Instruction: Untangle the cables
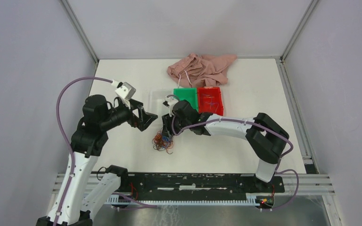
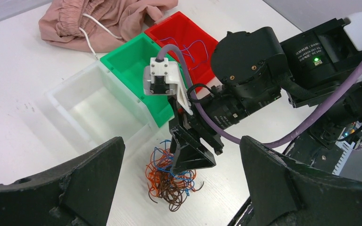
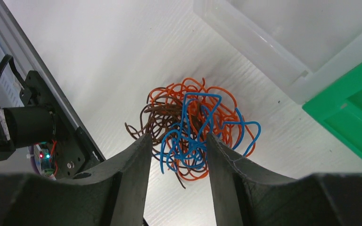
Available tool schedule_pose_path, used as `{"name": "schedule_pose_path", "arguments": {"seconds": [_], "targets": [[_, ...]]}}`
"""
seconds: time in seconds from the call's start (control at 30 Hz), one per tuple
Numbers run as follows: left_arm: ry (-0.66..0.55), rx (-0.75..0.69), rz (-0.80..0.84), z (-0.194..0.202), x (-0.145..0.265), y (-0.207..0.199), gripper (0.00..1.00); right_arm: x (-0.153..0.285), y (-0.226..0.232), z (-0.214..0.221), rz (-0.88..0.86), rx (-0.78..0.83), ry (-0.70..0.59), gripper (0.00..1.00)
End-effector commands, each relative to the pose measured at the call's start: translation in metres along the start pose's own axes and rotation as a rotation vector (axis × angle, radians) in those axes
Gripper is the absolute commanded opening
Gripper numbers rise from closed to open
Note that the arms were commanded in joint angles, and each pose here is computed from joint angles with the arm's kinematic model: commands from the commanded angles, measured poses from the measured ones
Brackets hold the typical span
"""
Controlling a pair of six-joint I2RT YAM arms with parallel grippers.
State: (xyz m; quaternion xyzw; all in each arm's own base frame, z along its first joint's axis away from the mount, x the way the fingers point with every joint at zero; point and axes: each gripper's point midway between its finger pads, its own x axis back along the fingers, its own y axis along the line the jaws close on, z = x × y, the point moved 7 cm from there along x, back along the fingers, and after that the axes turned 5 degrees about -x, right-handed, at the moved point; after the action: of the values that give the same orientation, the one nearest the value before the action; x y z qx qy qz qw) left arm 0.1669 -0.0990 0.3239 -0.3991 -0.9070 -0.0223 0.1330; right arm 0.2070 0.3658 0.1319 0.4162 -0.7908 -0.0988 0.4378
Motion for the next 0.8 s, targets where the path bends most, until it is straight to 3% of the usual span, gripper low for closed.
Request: {"name": "schedule_pose_path", "arguments": {"seconds": [0.0, 0.43, 0.6, 0.77], "targets": [[-0.019, -0.069, 0.007, -0.003, 0.001, 0.001, 0.99, -0.01, 0.015, -0.028, -0.028, -0.013, -0.107, 0.51], [-0.003, -0.078, 0.034, 0.005, 0.002, -0.002, 0.99, -0.005, 0.02, -0.046, 0.013, -0.027, -0.16, 0.45], [-0.003, -0.075, 0.034, 0.007, 0.003, -0.003, 0.99, -0.017, 0.021, -0.043, 0.012, -0.09, -0.12, 0.41], [-0.009, -0.088, 0.034, 0.006, 0.005, -0.004, 0.99, -0.023, 0.014, -0.031, 0.137, -0.095, -0.12, 0.39]]}}
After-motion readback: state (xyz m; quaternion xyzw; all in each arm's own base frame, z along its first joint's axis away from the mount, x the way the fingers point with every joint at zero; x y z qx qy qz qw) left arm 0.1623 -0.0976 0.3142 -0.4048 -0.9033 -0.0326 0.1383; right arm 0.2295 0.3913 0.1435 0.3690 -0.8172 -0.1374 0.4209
